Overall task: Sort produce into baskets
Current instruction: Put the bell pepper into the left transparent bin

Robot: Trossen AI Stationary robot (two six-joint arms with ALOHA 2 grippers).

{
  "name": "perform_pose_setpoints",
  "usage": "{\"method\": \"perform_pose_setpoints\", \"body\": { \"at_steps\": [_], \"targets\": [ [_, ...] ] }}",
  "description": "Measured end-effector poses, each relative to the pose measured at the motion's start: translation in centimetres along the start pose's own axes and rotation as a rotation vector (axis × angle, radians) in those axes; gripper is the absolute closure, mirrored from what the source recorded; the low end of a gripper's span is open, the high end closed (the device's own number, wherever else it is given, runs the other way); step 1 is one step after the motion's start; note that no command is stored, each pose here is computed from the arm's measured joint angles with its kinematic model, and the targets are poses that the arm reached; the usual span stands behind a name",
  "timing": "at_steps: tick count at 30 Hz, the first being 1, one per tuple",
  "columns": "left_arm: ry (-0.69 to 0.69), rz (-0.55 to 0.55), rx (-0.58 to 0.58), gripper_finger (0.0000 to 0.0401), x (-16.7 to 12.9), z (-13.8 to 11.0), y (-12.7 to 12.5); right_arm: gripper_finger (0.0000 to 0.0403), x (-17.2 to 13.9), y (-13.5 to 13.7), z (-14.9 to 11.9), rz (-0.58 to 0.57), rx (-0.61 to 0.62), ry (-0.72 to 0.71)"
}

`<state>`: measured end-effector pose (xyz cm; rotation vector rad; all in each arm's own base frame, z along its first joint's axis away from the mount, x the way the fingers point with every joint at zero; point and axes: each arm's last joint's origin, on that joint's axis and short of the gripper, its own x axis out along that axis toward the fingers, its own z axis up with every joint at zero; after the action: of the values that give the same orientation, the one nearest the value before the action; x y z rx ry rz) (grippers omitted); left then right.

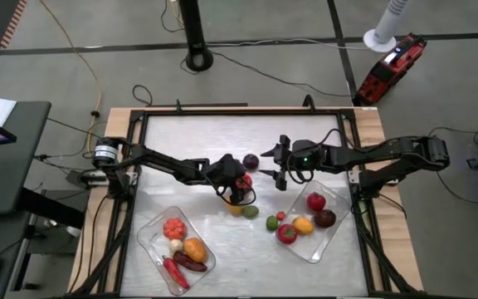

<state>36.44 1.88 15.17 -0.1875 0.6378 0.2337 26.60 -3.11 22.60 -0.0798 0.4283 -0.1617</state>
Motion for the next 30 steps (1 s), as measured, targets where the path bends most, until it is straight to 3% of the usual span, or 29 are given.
{"method": "perform_pose_setpoints", "body": {
  "at_steps": [10, 17, 23, 30],
  "targets": [
    [0.022, 0.012, 0.066, 0.0089, -0.2, -0.2, -0.2, 0.0111, 0.0, -0.3, -0.2, -0.012, 0.005, 0.019],
    [0.018, -0.034, 0.064, 0.0091, -4.4, 1.9, -0.3, 0.0111, -1.5, -0.8, 0.3, -0.037, 0.01, 0.014],
    [-0.029, -0.144, 0.041, 0.0089, -10.7, 4.3, -0.3, 0.0111, -2.5, -0.9, -0.2, -0.056, 0.02, -0.01],
    [0.053, -0.447, -0.121, 0.0088, -16.4, 4.5, -1.5, 0.0111, -3.4, -1.8, -0.5, -0.099, 0.039, -0.026]
  ]
}}
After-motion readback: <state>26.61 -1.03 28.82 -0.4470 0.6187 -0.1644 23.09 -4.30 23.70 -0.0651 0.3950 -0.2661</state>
